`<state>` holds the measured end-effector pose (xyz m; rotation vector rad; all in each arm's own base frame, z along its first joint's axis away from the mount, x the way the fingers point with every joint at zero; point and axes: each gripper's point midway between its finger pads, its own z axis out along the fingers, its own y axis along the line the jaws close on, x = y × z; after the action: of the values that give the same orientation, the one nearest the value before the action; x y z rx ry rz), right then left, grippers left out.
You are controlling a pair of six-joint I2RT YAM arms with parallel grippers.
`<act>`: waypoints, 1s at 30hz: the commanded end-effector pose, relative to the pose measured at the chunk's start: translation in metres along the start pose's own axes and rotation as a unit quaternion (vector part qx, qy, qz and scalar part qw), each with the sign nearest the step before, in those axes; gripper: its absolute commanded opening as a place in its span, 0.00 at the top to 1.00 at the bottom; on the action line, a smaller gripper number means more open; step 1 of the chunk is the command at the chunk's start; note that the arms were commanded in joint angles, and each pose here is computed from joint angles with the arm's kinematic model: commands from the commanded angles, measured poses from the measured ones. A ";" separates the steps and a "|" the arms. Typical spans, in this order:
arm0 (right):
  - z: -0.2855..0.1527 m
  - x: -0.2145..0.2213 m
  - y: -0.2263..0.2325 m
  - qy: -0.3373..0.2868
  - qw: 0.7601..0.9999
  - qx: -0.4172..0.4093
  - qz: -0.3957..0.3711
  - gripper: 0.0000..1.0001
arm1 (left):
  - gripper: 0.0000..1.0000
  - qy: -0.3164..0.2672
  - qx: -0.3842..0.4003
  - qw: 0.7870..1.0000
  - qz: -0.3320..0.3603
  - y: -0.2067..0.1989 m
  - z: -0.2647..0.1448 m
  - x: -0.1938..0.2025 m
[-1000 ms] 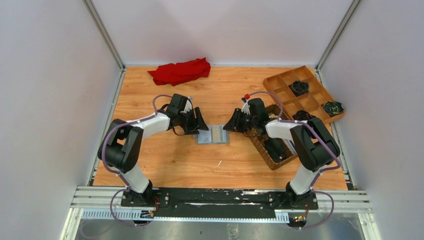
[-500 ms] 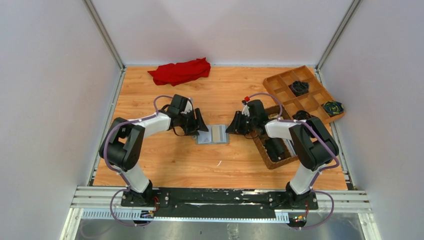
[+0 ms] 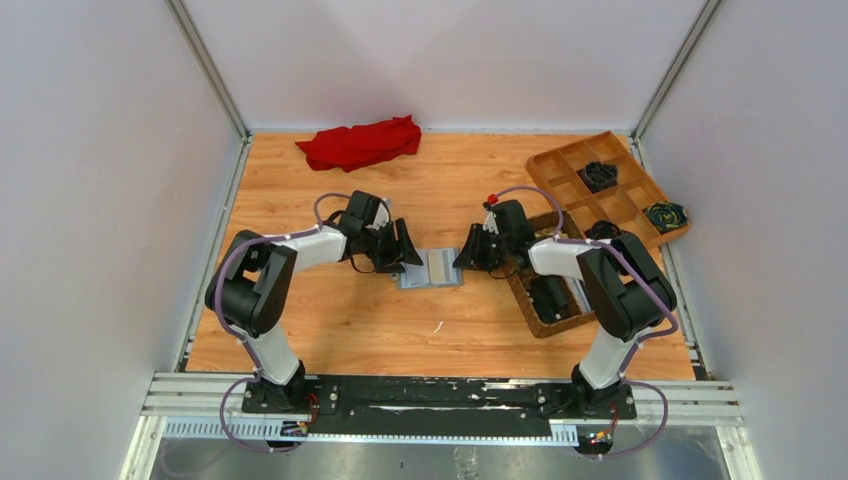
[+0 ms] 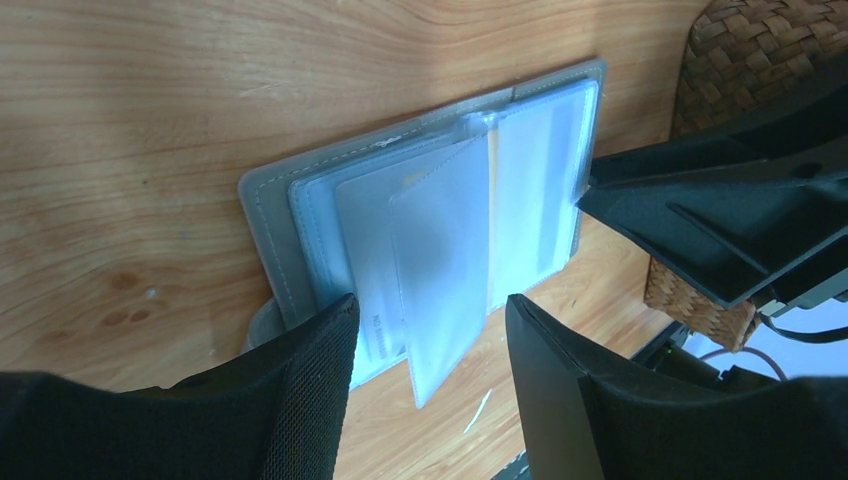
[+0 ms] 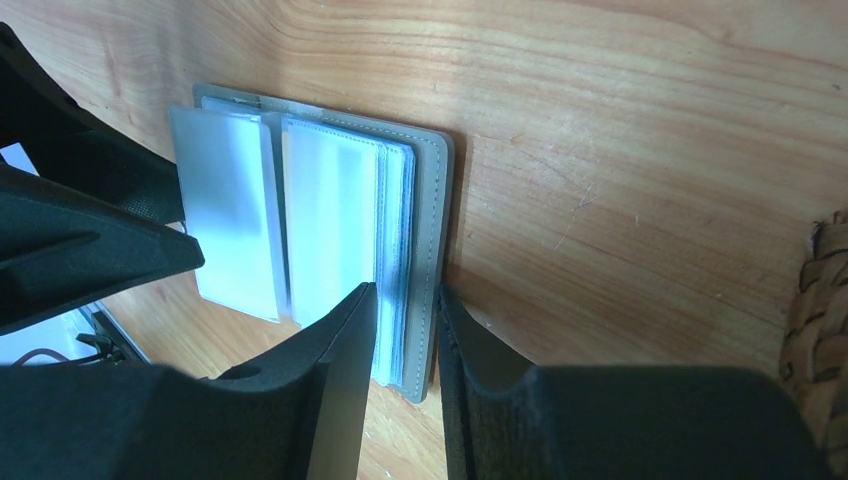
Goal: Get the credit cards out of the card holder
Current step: Remove the credit card from the card holder.
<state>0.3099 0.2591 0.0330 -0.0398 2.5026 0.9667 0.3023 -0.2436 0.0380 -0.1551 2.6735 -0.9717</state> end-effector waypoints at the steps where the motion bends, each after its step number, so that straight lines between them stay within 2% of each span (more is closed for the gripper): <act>1: 0.008 0.010 0.001 0.020 1.000 0.003 -0.001 0.67 | 0.38 0.020 0.006 1.000 -0.004 0.000 0.012 0.009; 14: 0.010 0.013 0.007 0.026 1.000 -0.007 0.002 0.67 | 0.39 0.002 0.041 0.999 0.008 -0.026 0.000 -0.002; 30: -0.028 -0.021 0.034 -0.033 0.998 -0.005 -0.045 0.67 | 0.39 0.009 0.053 0.998 0.015 -0.038 0.003 -0.002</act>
<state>0.3058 0.2629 0.0527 -0.0701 2.4821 0.9588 0.3029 -0.2666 0.0507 -0.1139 2.6462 -1.0782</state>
